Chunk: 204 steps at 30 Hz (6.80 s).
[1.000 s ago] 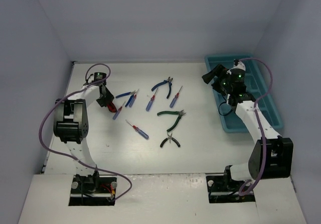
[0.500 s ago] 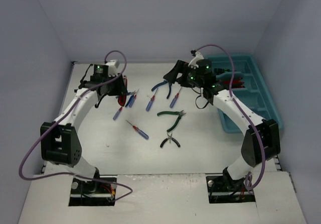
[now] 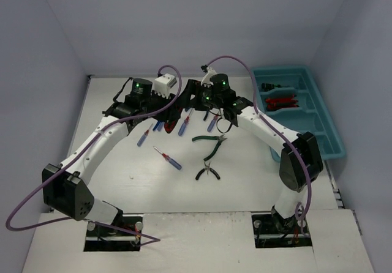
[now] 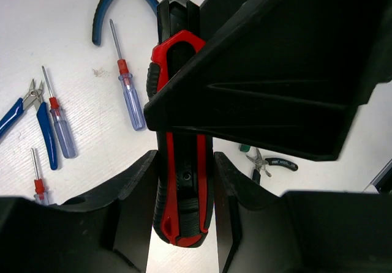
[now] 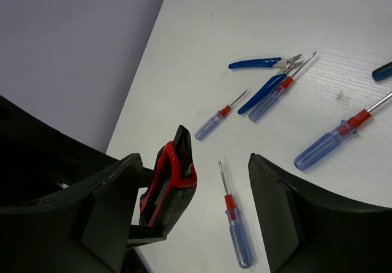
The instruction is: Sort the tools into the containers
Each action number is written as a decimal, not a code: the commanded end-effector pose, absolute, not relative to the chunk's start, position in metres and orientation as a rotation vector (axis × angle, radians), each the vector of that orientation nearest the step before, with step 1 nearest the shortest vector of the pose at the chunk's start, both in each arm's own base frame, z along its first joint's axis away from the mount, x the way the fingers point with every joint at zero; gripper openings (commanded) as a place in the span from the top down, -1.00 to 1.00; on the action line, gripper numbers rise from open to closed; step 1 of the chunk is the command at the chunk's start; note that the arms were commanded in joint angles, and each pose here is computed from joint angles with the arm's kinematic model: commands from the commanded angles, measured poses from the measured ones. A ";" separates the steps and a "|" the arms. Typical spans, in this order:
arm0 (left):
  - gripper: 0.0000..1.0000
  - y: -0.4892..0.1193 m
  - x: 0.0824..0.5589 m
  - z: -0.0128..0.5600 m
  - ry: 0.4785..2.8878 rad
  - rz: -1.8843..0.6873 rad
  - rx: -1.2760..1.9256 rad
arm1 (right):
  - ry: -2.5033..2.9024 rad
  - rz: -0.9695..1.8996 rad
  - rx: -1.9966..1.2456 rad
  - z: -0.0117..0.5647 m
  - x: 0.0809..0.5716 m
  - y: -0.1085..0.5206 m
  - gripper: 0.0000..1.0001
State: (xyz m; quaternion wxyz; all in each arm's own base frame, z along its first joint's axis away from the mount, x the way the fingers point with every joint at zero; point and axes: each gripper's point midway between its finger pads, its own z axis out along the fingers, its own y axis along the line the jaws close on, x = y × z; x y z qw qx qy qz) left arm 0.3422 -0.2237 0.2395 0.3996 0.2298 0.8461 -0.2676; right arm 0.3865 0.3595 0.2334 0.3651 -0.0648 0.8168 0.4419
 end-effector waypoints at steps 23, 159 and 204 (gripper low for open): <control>-0.61 -0.192 0.356 0.247 2.124 -0.489 0.382 | 1.818 0.919 0.241 0.305 0.479 0.140 1.00; -0.61 -0.134 0.278 0.226 2.246 -0.382 0.243 | 2.107 0.222 0.995 0.099 0.414 -0.081 -0.16; -0.61 -0.152 0.307 0.173 2.447 -0.397 0.156 | 2.518 0.210 0.552 0.029 0.344 0.193 -0.14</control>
